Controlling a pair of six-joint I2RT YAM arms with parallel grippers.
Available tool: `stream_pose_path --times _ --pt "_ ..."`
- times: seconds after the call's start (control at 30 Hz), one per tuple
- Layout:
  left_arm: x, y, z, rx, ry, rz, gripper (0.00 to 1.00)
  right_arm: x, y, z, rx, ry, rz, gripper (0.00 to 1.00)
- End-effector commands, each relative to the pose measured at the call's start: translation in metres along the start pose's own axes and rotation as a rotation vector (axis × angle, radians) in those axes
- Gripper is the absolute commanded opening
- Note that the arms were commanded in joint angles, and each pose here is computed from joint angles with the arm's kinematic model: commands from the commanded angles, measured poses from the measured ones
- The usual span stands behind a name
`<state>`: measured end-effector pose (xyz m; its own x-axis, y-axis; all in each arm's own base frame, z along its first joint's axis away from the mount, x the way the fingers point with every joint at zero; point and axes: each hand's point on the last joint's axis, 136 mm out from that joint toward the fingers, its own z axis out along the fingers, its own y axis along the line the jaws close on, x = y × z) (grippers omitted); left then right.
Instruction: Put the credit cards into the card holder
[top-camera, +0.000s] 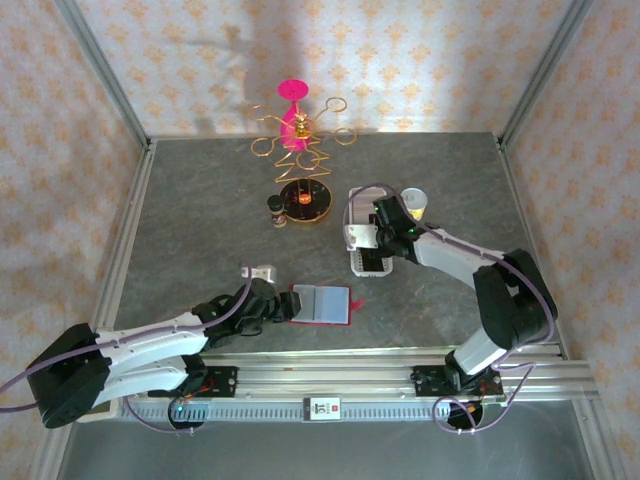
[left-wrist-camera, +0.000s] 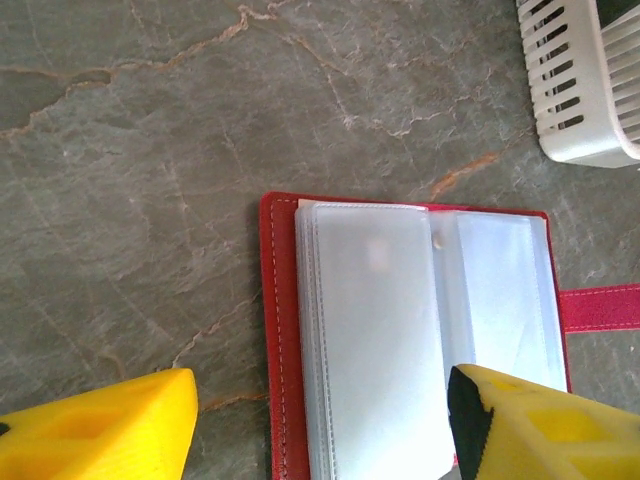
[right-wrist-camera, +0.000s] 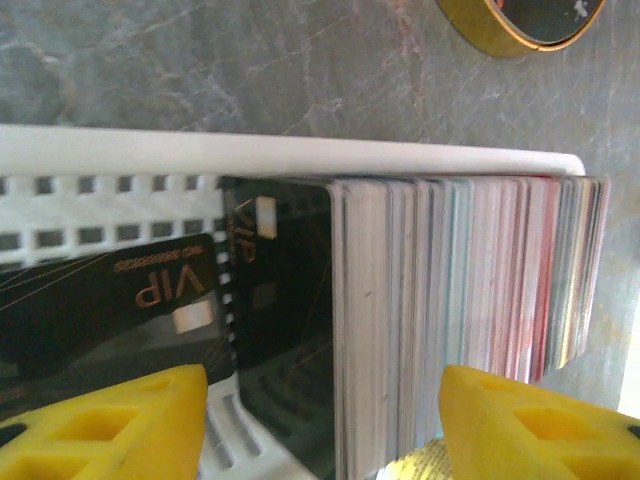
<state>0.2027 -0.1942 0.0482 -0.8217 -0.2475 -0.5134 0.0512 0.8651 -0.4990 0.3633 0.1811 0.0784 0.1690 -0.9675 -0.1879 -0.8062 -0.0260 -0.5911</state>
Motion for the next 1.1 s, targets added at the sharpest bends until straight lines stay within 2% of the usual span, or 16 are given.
stream_pose_path --times 0.0,0.37,0.63,0.7,0.87,1.07 --pt "0.001 0.002 0.002 0.011 -0.002 -0.014 0.69 0.0 -0.018 0.008 0.049 0.014 -0.053 0.63" --pt "0.002 0.0 0.003 0.035 -0.006 -0.03 0.69 -0.002 -0.023 0.023 0.074 0.018 -0.062 0.62" --pt "0.006 -0.002 0.007 0.04 0.017 -0.03 0.66 0.0 -0.019 0.009 0.077 0.013 -0.078 0.41" --pt "0.007 -0.003 0.006 0.047 0.022 -0.033 0.65 0.0 -0.019 0.006 0.078 0.012 -0.084 0.31" --pt "0.007 -0.003 0.005 0.05 0.021 -0.037 0.64 -0.001 -0.017 0.003 0.067 0.008 -0.084 0.29" --pt "0.008 -0.003 0.005 0.055 0.022 -0.041 0.63 0.0 -0.017 0.0 0.063 0.01 -0.078 0.16"
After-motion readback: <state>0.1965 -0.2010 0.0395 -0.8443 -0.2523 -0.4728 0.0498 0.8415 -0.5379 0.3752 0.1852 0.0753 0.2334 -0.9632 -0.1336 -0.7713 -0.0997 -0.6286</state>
